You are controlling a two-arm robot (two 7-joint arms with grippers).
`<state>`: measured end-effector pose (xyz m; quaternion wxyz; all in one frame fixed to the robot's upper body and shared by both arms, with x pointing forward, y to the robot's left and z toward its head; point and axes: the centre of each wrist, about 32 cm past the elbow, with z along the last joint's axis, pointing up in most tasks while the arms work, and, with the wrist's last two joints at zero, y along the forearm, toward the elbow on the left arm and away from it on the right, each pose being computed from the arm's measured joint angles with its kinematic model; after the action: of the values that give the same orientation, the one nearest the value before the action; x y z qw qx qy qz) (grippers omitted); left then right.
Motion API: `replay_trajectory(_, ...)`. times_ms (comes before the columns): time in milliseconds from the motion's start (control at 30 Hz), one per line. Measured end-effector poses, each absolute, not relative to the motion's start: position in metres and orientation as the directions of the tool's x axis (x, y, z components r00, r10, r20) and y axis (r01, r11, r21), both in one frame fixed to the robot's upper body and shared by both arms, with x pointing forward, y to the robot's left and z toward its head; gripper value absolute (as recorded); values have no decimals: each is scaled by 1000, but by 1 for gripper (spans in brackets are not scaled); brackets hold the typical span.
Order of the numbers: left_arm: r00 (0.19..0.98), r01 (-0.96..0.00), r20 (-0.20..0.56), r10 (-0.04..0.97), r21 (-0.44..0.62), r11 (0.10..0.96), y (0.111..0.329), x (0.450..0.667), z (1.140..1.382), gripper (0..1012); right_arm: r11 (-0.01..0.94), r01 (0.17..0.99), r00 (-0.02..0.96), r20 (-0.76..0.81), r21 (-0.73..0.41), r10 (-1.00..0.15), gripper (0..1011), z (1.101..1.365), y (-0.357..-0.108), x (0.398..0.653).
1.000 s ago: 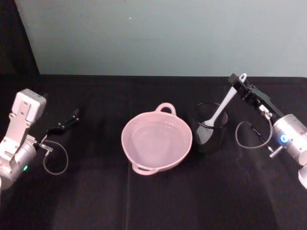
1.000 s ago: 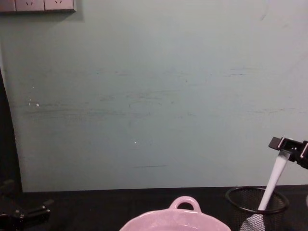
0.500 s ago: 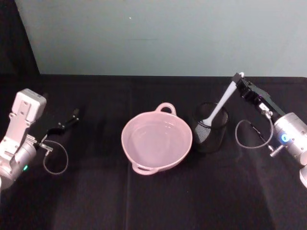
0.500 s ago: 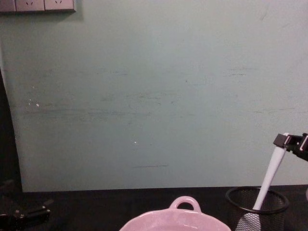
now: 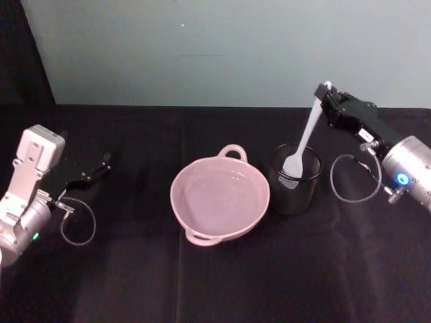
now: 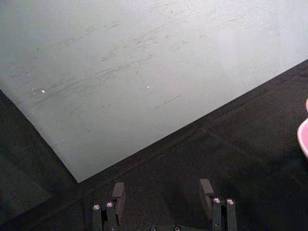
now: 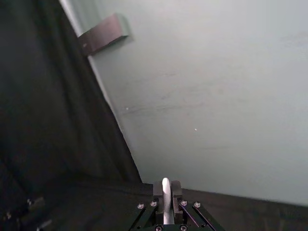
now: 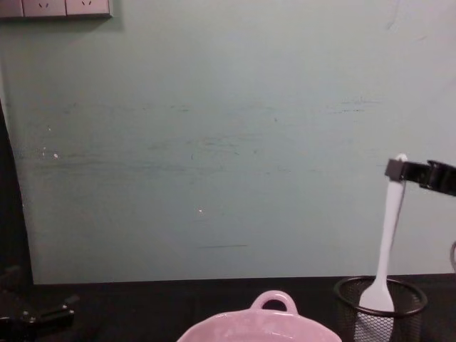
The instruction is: Use the one hand to pick up the spoon and stir the clear water in the bowl.
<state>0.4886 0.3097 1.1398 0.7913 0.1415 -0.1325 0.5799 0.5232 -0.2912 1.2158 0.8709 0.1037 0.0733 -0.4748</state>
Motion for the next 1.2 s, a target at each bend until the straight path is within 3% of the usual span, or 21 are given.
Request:
replay_trajectory(300,292,-955,374,880,70,287,310,489,1140,1011,591,803,596,-86,79,-798,109,1259,-288,521)
replay_trajectory(833,292,-955,374,880,70,287,310,489,1140,1011,641,765,644,-36,63,-764,109,1310,-286,525)
replay_trajectory(1200,292,-955,374,880,70,287,310,489,1140,1011,642,764,645,-26,65,-764,109,1315,-285,525)
